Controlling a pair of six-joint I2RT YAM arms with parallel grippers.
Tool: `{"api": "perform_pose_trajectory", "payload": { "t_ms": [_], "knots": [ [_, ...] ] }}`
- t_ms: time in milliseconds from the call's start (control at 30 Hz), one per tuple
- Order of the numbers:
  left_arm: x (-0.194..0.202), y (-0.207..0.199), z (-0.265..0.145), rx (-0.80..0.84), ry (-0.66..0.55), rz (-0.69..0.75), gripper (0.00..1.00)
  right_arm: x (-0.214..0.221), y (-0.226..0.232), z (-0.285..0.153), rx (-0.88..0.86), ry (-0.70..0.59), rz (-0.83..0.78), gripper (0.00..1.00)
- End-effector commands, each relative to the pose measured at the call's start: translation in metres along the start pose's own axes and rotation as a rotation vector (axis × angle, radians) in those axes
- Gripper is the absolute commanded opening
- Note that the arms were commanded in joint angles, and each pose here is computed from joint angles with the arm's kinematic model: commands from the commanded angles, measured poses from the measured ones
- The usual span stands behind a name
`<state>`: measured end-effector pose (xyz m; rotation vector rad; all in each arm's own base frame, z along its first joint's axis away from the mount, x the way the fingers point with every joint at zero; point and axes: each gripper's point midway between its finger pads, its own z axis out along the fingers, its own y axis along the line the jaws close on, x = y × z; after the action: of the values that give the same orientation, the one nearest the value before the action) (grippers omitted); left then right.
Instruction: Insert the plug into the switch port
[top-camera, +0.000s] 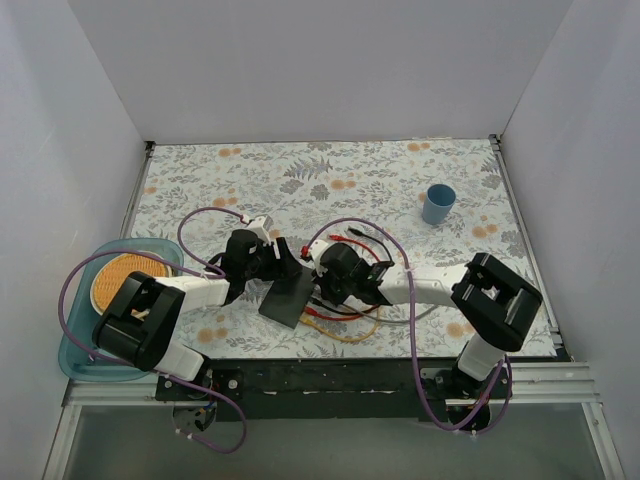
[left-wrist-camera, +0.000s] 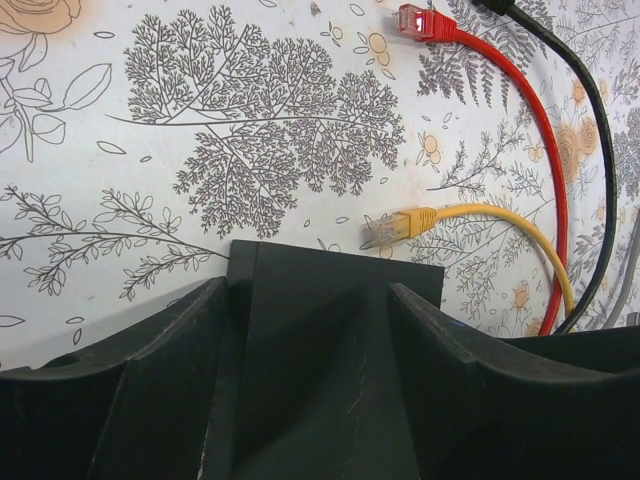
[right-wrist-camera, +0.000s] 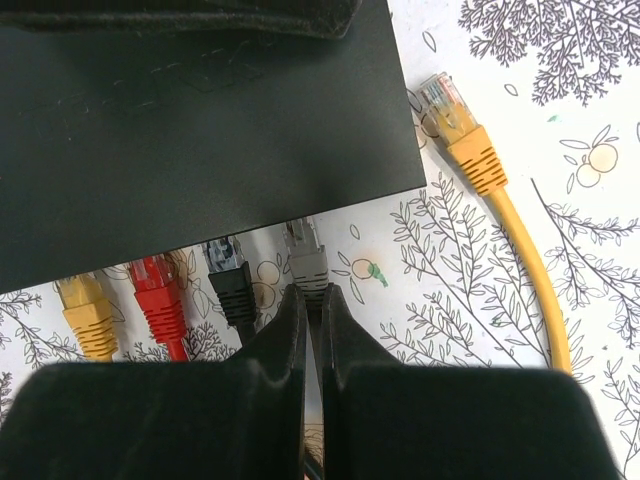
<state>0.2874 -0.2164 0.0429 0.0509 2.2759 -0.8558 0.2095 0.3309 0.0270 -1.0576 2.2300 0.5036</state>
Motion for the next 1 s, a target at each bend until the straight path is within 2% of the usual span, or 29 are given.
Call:
{"api": "perform_pose_trajectory", "payload": {
  "t_ms": [0, 567, 967],
  "knots": [
    [0.052, -0.061, -0.025, 0.28, 0.251, -0.078, 0.59, -0.147, 0.006, -0.012, -0.004, -0.472, 0.011, 0.01],
    [0.07, -0.063, -0.03, 0.3, 0.306, -0.116, 0.56, -0.184, 0.019, -0.014, -0.061, -0.573, -0.02, 0.01],
    [0.091, -0.08, -0.029, 0.331, 0.373, -0.102, 0.53, -0.208, 0.022, -0.014, -0.071, -0.614, -0.035, 0.01]
  ]
}}
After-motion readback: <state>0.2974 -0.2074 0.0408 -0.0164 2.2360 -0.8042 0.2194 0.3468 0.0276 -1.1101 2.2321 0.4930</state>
